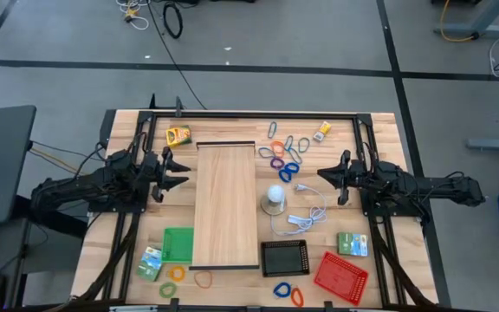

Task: Pick & Place Office Desk Supplies
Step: Put the blue rubber band into the black bin

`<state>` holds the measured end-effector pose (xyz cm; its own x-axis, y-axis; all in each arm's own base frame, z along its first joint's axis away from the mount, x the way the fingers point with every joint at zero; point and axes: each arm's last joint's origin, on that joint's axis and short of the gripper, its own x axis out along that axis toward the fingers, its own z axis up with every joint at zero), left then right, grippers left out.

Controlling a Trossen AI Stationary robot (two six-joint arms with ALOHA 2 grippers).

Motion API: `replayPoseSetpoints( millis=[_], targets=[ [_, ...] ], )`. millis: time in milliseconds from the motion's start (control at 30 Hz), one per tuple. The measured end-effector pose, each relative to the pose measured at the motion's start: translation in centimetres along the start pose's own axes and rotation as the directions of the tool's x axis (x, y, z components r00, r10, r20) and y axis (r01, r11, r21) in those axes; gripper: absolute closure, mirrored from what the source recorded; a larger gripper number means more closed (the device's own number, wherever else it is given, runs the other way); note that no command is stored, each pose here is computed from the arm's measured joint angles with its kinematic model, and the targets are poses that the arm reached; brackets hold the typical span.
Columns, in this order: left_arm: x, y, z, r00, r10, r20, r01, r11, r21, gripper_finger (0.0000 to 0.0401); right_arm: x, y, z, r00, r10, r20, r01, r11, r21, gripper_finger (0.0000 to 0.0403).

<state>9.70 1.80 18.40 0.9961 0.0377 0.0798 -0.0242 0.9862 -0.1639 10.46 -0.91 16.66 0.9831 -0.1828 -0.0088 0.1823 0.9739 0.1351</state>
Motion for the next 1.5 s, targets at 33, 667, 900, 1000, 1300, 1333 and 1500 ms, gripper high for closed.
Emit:
replayPoseSetpoints(
  millis=[33, 667, 900, 1000, 1300, 1333, 1500],
  targets=[
    [0.0, 0.1, -0.2, 1.000, 0.022, -0.016, -0.022, 1.000, -0.007, 0.0227, 0.0, 0.0, -0.1, 1.000, -0.004, -0.010, 0.004, 1.000, 0.013, 0.0343],
    [1.1, 0.8, -0.9, 0.982, 0.171, -0.083, -0.154, 0.970, 0.188, 0.0126, 4.1, 0.7, 3.8, 0.906, -0.200, -0.373, 0.129, 0.970, -0.208, 0.0177],
    [1.2, 1.0, -1.1, 0.975, 0.197, -0.100, -0.171, 0.960, 0.223, 0.0127, 7.6, 1.5, 5.3, 0.762, -0.211, -0.612, 0.054, 0.963, -0.266, 0.0192],
    [1.2, 1.0, -1.1, 0.974, 0.198, -0.107, -0.169, 0.957, 0.234, 0.0128, 8.8, 1.6, 5.7, 0.704, -0.229, -0.672, 0.024, 0.954, -0.300, 0.0192],
    [1.2, 1.0, -1.0, 0.976, 0.197, -0.097, -0.168, 0.955, 0.246, 0.0128, 11.2, -1.2, 3.9, 0.502, -0.291, -0.815, -0.045, 0.932, -0.360, 0.0193],
    [1.3, 1.0, -1.0, 0.976, 0.197, -0.096, -0.167, 0.954, 0.250, 0.0128, 11.4, -1.6, 3.8, 0.488, -0.298, -0.821, -0.055, 0.928, -0.370, 0.0193],
    [1.3, 1.0, -1.0, 0.976, 0.198, -0.094, -0.167, 0.950, 0.262, 0.0128, 12.1, -3.8, 3.1, 0.442, -0.337, -0.831, -0.099, 0.903, -0.419, 0.0193]
  ],
)
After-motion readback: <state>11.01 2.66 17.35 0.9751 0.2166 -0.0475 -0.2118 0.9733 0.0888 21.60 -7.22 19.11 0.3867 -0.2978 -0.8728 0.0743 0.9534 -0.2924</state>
